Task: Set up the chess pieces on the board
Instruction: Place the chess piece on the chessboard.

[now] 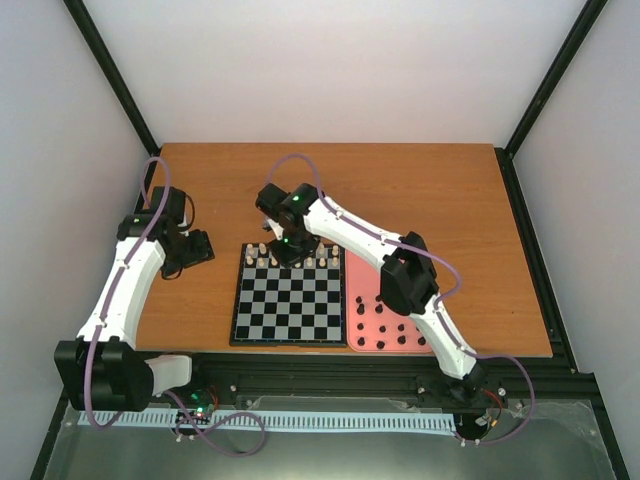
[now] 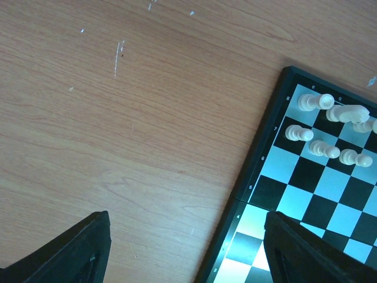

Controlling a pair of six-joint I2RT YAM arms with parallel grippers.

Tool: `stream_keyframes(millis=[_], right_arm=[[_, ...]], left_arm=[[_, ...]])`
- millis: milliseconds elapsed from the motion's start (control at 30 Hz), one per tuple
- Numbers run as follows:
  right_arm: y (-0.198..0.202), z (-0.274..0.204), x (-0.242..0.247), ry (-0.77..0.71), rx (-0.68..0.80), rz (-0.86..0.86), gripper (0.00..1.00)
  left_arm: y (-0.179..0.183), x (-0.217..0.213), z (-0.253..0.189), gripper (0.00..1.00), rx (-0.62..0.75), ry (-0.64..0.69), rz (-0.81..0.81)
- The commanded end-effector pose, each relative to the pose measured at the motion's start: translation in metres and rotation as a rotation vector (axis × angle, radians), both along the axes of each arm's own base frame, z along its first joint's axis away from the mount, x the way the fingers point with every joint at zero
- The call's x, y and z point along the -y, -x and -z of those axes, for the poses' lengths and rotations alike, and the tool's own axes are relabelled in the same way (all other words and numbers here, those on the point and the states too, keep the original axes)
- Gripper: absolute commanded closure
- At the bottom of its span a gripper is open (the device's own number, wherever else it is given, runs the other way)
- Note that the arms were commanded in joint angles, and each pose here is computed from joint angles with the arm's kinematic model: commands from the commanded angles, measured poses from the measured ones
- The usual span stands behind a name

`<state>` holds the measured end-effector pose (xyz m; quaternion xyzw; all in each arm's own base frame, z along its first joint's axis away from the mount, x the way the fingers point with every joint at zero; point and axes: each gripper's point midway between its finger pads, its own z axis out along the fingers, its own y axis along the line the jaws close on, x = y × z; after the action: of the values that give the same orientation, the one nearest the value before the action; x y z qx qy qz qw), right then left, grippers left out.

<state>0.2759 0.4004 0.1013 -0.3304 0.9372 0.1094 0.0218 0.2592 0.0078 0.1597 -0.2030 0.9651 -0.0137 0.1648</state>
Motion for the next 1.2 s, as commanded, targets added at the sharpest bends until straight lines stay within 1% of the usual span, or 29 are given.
stream_keyframes(millis=[0, 300, 733, 867, 1167], right_arm=[[-0.009, -0.003, -0.016, -0.038, 0.025, -0.025, 0.93], [-0.018, 0.024, -0.021, -0.008, 0.008, -0.021, 0.93], [-0.032, 0.037, -0.019, 0.005, 0.016, 0.013, 0.92], [-0.035, 0.038, -0.02, 0.0, 0.015, 0.015, 0.9], [-0.036, 0.044, -0.012, 0.043, 0.015, 0.02, 0.9]], left_arm=[[-0.004, 0.002, -0.01, 0.26, 0.036, 0.028, -0.02], [-0.009, 0.002, -0.015, 0.26, 0.045, 0.026, -0.011], [-0.014, 0.003, -0.014, 0.26, 0.04, 0.026, 0.003], [-0.016, 0.003, -0.013, 0.26, 0.039, 0.027, 0.008], [-0.017, 0.003, -0.012, 0.26, 0.034, 0.022, 0.015]])
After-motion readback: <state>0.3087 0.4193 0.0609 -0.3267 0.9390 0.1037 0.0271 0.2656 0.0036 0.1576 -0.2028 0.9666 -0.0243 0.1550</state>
